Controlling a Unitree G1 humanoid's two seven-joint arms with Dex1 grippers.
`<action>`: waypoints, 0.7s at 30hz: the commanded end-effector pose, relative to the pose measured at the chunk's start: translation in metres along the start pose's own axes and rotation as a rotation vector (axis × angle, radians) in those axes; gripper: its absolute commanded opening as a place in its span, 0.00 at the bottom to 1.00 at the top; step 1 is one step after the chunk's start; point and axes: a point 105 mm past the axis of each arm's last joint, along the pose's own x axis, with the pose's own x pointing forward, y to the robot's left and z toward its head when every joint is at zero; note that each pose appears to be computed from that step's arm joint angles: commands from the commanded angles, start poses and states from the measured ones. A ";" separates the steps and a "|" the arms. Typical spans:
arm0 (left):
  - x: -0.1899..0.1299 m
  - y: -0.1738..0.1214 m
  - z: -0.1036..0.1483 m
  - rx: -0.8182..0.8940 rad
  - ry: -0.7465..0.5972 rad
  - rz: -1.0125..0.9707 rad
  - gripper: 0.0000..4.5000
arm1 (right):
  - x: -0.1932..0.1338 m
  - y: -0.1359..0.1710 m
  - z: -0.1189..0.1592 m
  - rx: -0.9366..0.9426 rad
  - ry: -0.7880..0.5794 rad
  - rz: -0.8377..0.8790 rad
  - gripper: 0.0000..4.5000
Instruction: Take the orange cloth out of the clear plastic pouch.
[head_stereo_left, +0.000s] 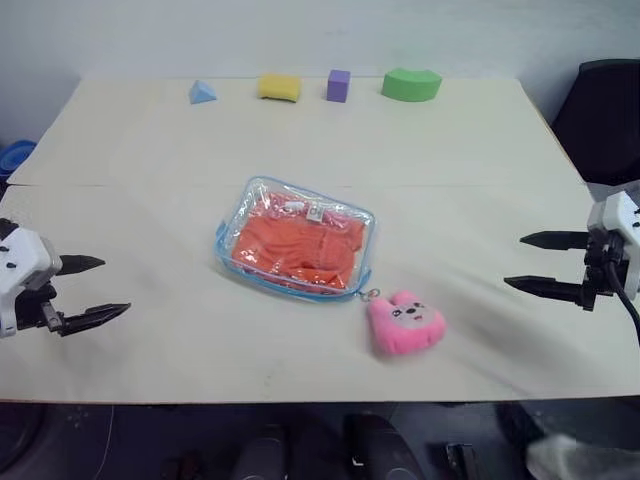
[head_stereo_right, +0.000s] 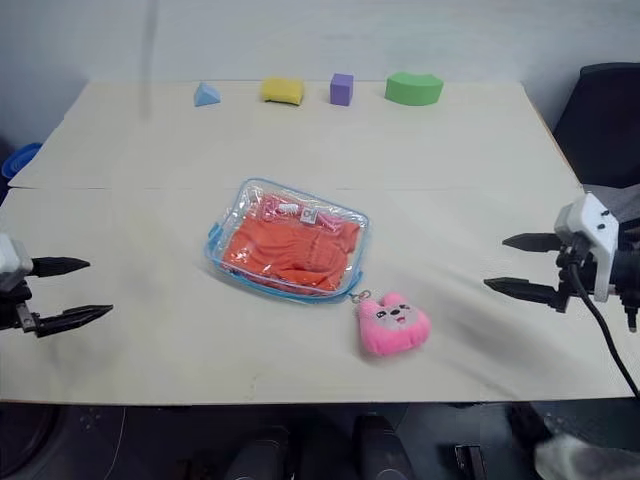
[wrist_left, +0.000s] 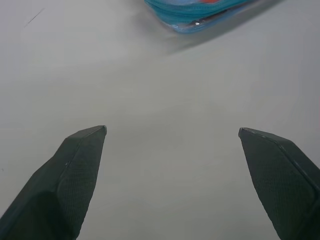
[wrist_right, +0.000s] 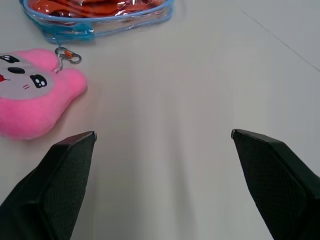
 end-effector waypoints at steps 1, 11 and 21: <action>0.000 -0.003 0.005 0.035 -0.005 -0.007 1.00 | -0.002 0.002 0.010 -0.048 -0.028 -0.017 1.00; 0.004 -0.006 0.011 0.016 -0.026 -0.005 1.00 | 0.003 0.004 0.010 -0.060 -0.036 -0.059 1.00; 0.012 -0.016 0.021 -0.070 -0.100 -0.027 1.00 | 0.009 0.008 0.013 -0.027 -0.050 -0.069 1.00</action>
